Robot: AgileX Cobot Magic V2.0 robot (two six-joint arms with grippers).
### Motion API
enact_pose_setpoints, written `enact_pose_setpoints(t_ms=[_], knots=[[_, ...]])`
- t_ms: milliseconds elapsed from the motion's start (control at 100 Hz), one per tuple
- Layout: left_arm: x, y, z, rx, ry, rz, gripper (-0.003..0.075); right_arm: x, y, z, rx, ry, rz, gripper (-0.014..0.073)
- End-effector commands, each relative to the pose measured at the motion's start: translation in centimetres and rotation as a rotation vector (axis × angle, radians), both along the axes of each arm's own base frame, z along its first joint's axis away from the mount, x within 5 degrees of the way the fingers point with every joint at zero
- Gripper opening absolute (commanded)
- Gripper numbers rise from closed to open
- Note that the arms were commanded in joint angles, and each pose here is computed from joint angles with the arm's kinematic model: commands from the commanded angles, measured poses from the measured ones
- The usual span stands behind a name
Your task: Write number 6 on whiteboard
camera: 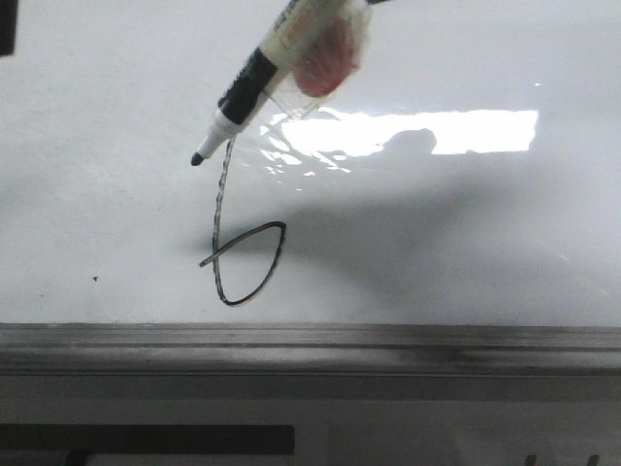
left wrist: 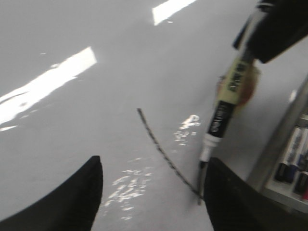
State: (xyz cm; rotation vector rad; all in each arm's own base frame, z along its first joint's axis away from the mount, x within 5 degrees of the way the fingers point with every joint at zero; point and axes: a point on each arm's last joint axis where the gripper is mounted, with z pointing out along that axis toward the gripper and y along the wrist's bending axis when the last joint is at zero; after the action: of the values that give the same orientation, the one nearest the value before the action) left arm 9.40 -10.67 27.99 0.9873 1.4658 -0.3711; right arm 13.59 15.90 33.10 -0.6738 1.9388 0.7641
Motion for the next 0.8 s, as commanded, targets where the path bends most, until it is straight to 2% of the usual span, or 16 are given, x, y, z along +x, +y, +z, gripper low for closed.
enact_pose_setpoints(t_ms=[0,100,230,420,470,610,760,790], knots=[[-0.2,-1.8,1.0,-0.036,-0.055,-0.089,0.0419,0.1,0.1,1.4,0.04,-0.06,-0.003,-0.0053],[-0.2,-3.5,0.5,-0.042,-0.067,-0.147,0.0419,-0.1,0.5,1.2,0.031,-0.05,0.019,-0.0053],[0.7,-5.0,-0.5,-0.038,-0.061,-0.151,0.0419,-0.7,1.0,1.2,0.036,-0.051,0.051,-0.0053],[1.3,-5.9,-1.6,-0.002,-0.034,-0.151,0.0417,-0.9,1.2,1.2,0.038,-0.043,0.065,-0.0053],[1.3,-6.0,-1.7,0.003,-0.031,-0.151,0.0396,-0.9,1.2,1.2,0.041,-0.039,0.065,-0.0053],[1.5,-6.3,-2.0,0.005,-0.03,-0.151,0.0242,-1.0,1.2,1.1,0.044,-0.02,0.067,-0.0053],[1.6,-6.4,-1.9,-0.012,-0.043,-0.15,-0.0018,-1.0,1.2,1.1,0.04,-0.016,0.069,-0.0053],[1.6,-6.4,-1.9,-0.012,-0.043,-0.15,-0.0016,-1.0,1.2,1.1,0.04,-0.016,0.069,-0.0053]])
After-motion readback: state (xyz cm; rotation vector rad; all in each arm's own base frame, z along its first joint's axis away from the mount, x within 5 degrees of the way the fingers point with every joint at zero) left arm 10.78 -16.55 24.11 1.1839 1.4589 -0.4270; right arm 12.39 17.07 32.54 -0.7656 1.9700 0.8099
